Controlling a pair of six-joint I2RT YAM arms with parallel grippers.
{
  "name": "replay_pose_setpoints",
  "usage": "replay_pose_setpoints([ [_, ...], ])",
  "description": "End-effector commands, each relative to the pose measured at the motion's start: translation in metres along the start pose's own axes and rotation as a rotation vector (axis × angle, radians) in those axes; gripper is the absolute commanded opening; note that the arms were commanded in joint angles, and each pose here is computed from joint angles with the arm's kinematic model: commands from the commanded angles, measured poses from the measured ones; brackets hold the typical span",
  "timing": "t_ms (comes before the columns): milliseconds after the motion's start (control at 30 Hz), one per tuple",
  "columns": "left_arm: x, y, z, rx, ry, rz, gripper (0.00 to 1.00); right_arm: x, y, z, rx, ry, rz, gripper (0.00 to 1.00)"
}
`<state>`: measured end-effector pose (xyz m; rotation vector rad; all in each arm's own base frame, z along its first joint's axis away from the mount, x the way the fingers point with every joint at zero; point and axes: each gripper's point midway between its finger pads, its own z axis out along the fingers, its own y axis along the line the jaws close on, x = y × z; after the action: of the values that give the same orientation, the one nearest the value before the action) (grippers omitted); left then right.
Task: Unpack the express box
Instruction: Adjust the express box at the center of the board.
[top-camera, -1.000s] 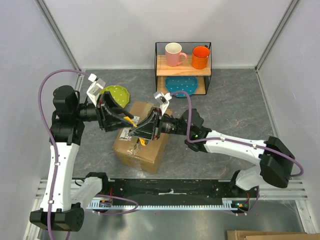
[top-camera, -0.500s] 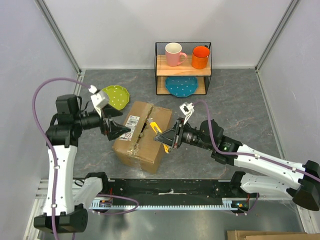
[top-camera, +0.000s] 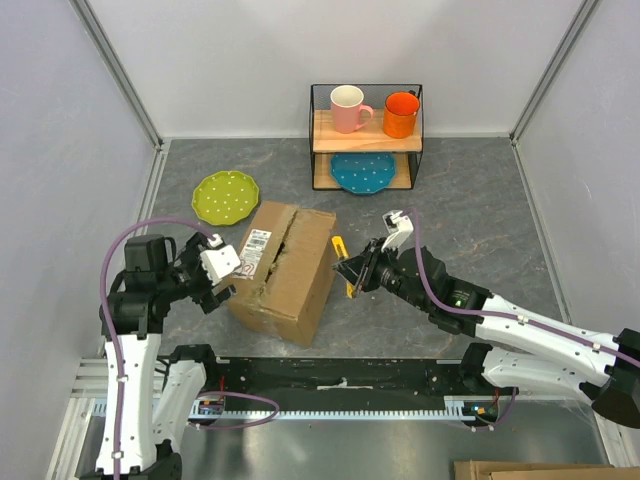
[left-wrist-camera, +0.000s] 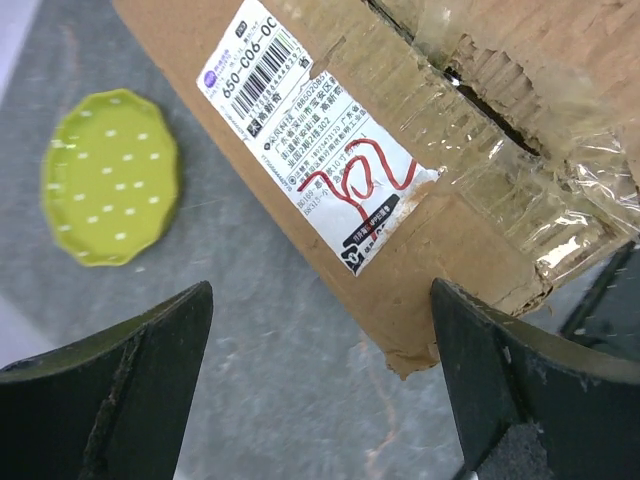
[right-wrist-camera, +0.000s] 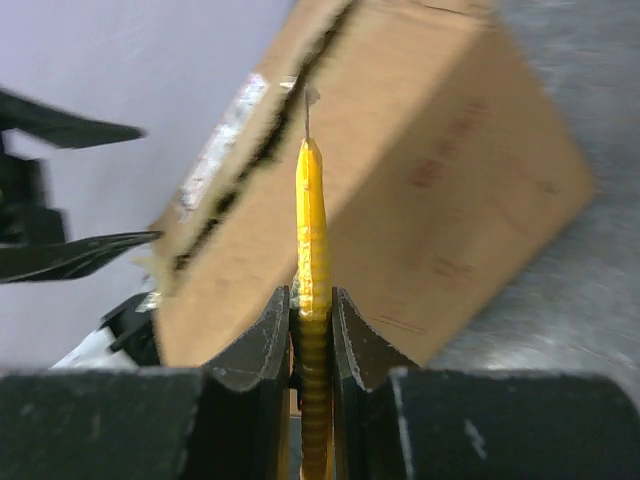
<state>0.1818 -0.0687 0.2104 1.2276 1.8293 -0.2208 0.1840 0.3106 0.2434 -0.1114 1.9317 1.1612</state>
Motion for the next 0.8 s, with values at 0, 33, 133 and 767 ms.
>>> replay_pose_setpoints([
  [0,0.042,0.034,-0.014,-0.164,0.234,0.159,0.95,-0.020,-0.056,-0.006,0.279,-0.138,-0.028,0.00],
  [33,0.045,0.039,-0.015,-0.188,0.247,0.165,0.94,-0.019,-0.062,-0.007,0.310,-0.143,-0.022,0.00],
  [133,0.057,0.030,-0.015,-0.169,0.284,0.156,0.94,-0.013,-0.081,0.002,0.391,-0.156,-0.017,0.00],
  [767,0.032,0.052,-0.063,-0.309,0.353,0.175,0.92,-0.012,-0.071,0.090,0.361,-0.163,0.024,0.00],
])
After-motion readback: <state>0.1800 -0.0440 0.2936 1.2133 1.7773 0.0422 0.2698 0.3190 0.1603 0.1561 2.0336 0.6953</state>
